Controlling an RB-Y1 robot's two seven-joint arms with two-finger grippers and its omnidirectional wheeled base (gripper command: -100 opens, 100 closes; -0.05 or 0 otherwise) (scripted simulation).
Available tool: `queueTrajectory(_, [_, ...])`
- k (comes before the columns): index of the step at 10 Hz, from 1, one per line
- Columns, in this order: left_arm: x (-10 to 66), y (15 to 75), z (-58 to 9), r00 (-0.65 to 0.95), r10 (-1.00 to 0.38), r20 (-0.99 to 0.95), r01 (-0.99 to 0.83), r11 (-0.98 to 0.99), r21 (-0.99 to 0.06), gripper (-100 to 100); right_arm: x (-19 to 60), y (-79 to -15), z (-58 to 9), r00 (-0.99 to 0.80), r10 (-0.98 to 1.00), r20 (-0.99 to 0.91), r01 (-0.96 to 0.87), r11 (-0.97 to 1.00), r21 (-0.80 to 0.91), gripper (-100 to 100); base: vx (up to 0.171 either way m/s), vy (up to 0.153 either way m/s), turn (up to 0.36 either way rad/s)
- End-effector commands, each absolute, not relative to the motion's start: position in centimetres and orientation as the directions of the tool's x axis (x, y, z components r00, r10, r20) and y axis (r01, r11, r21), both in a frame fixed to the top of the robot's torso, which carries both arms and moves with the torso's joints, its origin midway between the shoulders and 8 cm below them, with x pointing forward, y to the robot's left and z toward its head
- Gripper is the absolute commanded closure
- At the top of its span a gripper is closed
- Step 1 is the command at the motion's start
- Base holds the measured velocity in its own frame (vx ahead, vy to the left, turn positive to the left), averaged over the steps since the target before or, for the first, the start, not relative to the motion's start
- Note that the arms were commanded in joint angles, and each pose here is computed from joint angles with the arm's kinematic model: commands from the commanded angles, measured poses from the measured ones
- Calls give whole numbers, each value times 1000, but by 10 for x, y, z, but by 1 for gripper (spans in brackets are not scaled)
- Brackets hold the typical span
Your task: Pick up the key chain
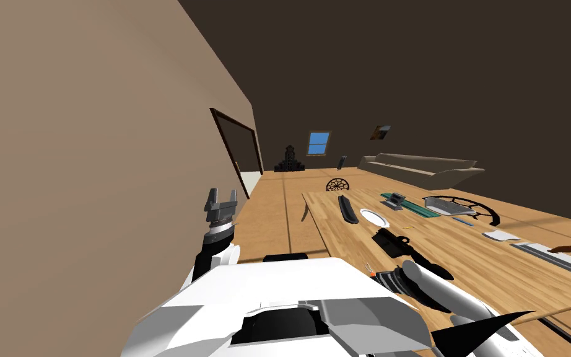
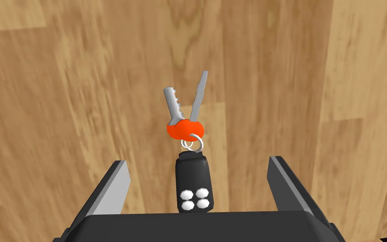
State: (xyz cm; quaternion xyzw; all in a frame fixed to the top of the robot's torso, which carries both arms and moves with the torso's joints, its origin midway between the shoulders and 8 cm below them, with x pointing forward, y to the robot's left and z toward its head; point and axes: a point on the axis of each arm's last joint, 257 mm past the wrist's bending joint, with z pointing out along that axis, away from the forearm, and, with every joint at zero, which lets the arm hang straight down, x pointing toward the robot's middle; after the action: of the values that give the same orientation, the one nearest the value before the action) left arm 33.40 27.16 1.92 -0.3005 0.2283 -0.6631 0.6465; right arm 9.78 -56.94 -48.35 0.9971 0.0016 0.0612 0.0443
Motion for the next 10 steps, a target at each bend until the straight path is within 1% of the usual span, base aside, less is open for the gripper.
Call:
queueTrajectory(1, [334, 272, 19, 16, -995, 103, 720, -60, -691, 0, 81, -566, -488, 997, -34, 74, -38, -998, 46, -100, 139, -8, -127])
queueTrajectory(3, [334, 272, 19, 16, -995, 103, 720, -60, -691, 0, 67, -563, -490, 997, -67, 29, -68, -998, 16, -100, 127, -9, -140])
queueTrajectory(5, [334, 272, 19, 16, -995, 103, 720, -60, -691, 0, 56, -561, -490, 996, -90, -10, -90, -996, -6, -100, 95, -2, -78])
queueTrajectory(6, [334, 272, 19, 16, -995, 103, 720, -60, -691, 0, 60, -562, -490, 997, -81, 5, -81, -997, 3, -100, 45, -4, -12])
queueTrajectory(7, [334, 271, 19, 16, -995, 103, 720, -60, -691, 0, 59, -562, -490, 997, -84, 1, -84, -997, 0, 0, 8, 0, 4])
queueTrajectory(8, [334, 271, 19, 16, -995, 103, 720, -60, -691, 0, 54, -565, -494, 998, -64, 3, -64, -998, 2, -100, 74, -5, -140])
queueTrajectory(10, [334, 272, 19, 16, -995, 103, 720, -60, -691, 0, 49, -567, -499, 999, -41, 3, -41, -999, 3, -100, 107, 21, -145])
